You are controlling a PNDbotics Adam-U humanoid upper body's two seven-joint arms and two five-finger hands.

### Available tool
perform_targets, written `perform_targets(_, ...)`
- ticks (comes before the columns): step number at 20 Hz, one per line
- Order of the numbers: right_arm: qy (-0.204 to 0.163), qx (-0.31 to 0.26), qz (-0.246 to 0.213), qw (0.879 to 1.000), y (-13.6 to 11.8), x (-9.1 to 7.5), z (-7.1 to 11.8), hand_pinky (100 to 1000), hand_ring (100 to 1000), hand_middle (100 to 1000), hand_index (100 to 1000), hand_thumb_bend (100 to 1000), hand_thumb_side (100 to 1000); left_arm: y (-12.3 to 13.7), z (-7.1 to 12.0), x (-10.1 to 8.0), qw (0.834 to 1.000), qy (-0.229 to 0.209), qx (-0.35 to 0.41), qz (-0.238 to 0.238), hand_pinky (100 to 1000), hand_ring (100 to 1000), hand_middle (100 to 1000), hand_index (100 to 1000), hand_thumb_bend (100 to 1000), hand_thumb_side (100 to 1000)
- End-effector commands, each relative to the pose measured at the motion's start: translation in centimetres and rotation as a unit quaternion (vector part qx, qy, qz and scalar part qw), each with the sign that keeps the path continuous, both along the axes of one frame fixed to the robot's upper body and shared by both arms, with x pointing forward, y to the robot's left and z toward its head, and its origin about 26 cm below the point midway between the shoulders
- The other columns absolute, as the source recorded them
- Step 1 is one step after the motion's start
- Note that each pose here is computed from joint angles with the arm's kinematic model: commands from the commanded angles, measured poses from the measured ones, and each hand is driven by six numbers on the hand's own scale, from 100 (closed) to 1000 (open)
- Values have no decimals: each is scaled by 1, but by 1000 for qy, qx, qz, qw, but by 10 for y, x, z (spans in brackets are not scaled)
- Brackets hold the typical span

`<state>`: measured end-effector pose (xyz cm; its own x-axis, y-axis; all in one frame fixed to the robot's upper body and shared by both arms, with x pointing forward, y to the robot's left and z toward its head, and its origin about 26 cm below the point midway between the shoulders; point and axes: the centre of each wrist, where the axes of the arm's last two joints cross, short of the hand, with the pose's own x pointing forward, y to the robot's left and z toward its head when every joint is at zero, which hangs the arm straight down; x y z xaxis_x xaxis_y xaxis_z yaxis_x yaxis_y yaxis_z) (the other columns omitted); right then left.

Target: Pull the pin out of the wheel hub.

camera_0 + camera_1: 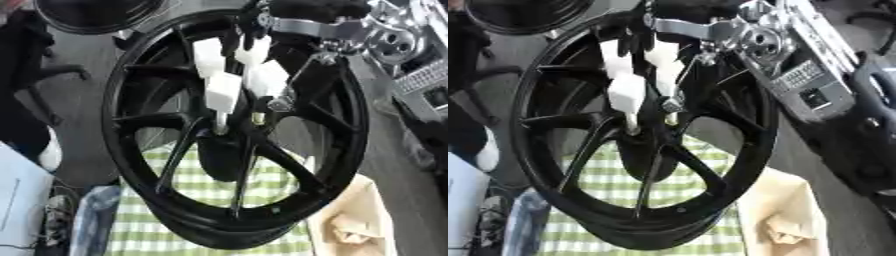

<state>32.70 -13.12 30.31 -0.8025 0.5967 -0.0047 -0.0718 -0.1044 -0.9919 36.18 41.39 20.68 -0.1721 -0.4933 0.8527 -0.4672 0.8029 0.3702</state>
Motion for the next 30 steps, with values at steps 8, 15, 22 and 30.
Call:
perform_targets(8, -16, -14, -32, 999, -15, 9, 2, 741, 719, 704, 759, 465, 100, 6, 11, -3, 1000, -10, 7, 7, 891, 856, 870, 907, 477, 779)
perform_targets(15, -21, -14, -48, 999, -24, 13, 1, 676, 607, 659, 752, 479, 100, 7, 11, -4, 1000, -9, 6, 10, 891, 855, 869, 901, 477, 775)
perform_targets(22, -27, -17, -62, 998, -30, 17, -1, 680, 617, 659, 746, 473, 100, 7, 9, -4, 1000, -7, 5, 12, 891, 855, 867, 891, 476, 770)
perform_targets(30, -22, -34, -61, 997, -33, 22, -7, 685, 636, 665, 744, 442, 100, 6, 9, -4, 1000, -8, 5, 6, 897, 858, 870, 891, 450, 781)
